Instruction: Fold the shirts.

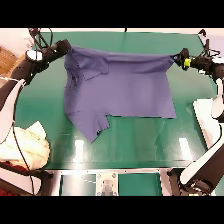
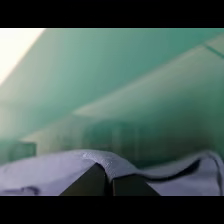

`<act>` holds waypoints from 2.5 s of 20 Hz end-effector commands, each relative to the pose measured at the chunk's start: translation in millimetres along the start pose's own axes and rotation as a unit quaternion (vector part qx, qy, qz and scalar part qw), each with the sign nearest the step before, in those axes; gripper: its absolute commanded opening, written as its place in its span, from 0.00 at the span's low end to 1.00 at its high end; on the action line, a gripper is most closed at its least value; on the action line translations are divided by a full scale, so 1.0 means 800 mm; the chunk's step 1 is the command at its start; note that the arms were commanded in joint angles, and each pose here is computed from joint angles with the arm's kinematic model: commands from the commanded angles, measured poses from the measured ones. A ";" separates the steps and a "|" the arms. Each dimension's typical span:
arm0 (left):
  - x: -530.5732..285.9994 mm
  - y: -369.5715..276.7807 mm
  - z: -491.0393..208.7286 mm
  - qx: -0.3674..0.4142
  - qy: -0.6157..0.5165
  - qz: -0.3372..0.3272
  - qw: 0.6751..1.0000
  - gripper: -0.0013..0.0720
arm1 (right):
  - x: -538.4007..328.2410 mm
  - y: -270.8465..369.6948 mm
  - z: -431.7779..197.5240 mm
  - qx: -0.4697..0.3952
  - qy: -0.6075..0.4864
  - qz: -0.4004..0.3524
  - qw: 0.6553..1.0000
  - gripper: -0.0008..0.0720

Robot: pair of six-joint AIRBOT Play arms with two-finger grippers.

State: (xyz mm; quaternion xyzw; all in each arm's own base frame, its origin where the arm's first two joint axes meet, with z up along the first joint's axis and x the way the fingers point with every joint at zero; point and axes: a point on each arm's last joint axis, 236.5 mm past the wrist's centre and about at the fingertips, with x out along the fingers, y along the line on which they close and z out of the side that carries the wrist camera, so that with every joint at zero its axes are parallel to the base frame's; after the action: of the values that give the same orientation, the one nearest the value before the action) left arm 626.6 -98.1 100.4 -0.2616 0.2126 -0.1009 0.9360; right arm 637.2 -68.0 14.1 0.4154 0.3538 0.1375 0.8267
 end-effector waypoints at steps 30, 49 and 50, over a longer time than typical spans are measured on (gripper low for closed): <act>-0.086 0.094 -0.214 -0.038 0.356 0.086 0.930 0.84 | -0.061 -0.103 -0.143 0.001 0.250 -0.160 0.955 0.43; -0.341 0.070 -0.317 -0.093 0.478 0.128 0.864 0.71 | -0.260 -0.108 -0.324 0.185 0.128 -0.237 0.945 0.14; -0.340 0.066 -0.334 -0.120 0.479 0.120 0.861 0.85 | -0.256 -0.112 -0.336 0.197 0.127 -0.235 0.943 0.29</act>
State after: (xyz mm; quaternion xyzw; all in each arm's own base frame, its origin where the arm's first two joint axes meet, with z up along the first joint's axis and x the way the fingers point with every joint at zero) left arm 291.6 -80.7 -18.1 -0.2138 0.6853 -0.0933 0.6899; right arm 316.7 -79.2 -47.4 0.4196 0.6058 -0.0404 0.6747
